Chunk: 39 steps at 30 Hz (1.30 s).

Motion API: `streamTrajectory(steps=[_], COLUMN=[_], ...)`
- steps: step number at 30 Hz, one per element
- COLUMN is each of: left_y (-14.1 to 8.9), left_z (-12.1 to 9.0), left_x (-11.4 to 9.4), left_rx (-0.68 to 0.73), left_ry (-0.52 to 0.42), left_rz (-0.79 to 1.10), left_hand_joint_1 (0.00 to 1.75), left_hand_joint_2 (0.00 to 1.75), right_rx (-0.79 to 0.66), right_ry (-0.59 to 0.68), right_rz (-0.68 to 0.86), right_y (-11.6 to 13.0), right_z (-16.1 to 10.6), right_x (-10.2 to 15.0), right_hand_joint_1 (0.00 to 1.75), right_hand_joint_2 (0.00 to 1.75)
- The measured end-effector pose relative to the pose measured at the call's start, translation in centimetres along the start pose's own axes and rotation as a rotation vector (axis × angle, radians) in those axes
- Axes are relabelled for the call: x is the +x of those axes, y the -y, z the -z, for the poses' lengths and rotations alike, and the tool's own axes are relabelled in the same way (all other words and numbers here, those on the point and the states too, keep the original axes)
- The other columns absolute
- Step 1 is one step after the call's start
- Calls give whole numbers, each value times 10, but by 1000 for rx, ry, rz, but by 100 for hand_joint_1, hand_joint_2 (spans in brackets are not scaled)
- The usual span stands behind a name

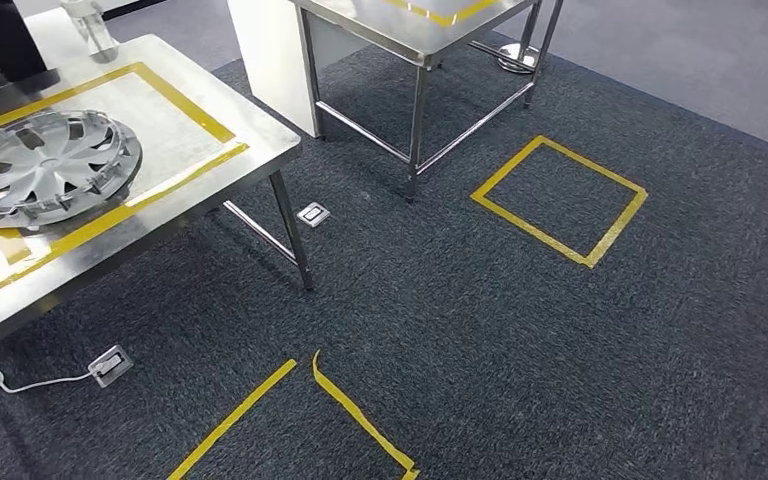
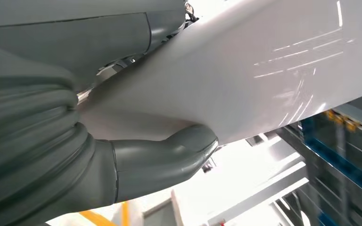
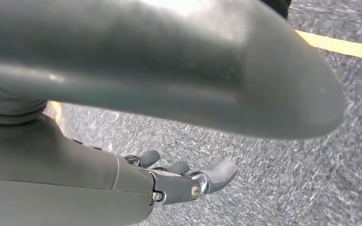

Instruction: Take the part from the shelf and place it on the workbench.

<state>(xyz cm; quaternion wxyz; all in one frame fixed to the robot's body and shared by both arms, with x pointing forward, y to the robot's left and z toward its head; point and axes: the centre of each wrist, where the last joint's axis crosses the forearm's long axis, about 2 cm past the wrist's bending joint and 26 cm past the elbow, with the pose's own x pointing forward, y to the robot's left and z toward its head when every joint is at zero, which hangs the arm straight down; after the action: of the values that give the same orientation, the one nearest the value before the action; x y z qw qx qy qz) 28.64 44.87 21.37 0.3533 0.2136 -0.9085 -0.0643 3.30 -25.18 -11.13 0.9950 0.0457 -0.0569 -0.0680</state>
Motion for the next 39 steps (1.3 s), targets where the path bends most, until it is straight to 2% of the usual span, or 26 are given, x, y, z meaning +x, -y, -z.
streamTrajectory(steps=[7, 13, 33, 39], left_y=[0, 0, 10, 11], left_z=[-6, -5, -6, -13], left_x=[-19, -26, -26, -27], left_rx=[20, 33, 80, 84], left_ry=[-48, -55, -49, -66], left_rz=[-42, -39, -22, -23], left_hand_joint_1=[175, 175, 175, 175], left_hand_joint_2=[175, 175, 175, 175], right_rx=[-12, -13, -9, -15], right_ry=[-21, -9, -14, -20], right_rz=[10, 10, 7, 13], right_y=[1, 3, 0, 1], right_z=[0, 0, 0, 0], right_x=[-5, -4, -1, -6], right_hand_joint_1=[0, 0, 0, 0], right_hand_joint_2=[0, 0, 0, 0])
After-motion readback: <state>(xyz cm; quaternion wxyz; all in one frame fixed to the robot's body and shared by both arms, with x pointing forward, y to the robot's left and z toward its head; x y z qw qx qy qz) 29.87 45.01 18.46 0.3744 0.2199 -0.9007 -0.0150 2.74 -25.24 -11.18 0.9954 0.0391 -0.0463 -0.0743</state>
